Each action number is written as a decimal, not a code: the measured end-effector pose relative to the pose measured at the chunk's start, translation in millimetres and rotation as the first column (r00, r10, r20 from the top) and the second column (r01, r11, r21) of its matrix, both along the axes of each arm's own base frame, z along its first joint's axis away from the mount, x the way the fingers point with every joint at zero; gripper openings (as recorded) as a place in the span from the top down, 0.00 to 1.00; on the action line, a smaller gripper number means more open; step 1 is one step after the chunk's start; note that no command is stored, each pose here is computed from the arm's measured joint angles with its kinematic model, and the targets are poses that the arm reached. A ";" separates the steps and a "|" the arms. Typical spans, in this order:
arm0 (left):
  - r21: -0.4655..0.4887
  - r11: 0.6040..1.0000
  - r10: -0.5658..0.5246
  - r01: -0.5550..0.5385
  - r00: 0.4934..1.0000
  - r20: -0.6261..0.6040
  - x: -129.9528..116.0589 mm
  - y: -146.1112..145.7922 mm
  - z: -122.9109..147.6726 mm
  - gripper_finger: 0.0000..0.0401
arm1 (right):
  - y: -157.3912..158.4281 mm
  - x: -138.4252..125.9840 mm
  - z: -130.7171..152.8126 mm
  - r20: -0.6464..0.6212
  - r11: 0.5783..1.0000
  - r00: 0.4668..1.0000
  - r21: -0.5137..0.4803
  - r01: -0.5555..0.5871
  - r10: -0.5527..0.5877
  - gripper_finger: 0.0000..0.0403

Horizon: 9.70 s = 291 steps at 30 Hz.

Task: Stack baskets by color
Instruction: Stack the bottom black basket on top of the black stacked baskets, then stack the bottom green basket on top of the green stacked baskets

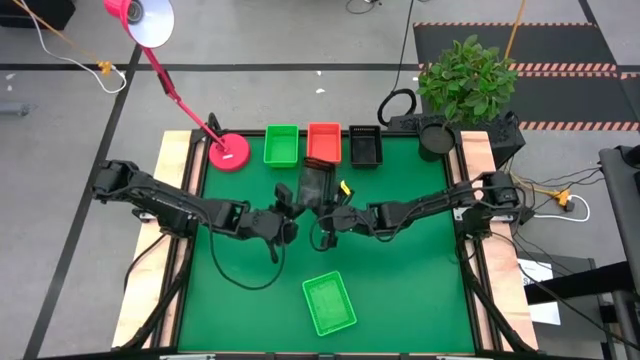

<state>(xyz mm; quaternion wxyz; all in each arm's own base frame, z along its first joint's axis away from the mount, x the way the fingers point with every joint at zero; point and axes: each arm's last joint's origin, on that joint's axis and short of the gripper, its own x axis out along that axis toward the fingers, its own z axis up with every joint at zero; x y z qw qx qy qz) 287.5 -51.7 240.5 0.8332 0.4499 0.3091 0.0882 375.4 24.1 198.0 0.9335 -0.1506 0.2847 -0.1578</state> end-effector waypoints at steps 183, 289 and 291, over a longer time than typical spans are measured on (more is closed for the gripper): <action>-0.788 0.598 0.044 -0.149 0.987 -0.153 96.1 -251.5 -40.4 0.47 | 30.3 -179.2 57.2 -0.039 0.897 0.989 0.426 -0.115 0.145 0.51; -0.612 0.786 0.070 -0.091 0.996 -0.059 -56.2 241.5 26.3 0.99 | 28.6 -179.0 57.6 -0.069 0.948 0.976 0.261 -0.183 0.208 0.51; -0.605 0.791 0.081 -0.092 0.996 -0.047 -61.2 245.8 16.5 0.99 | 28.5 -179.0 57.6 -0.069 0.948 0.976 0.261 -0.183 0.207 0.51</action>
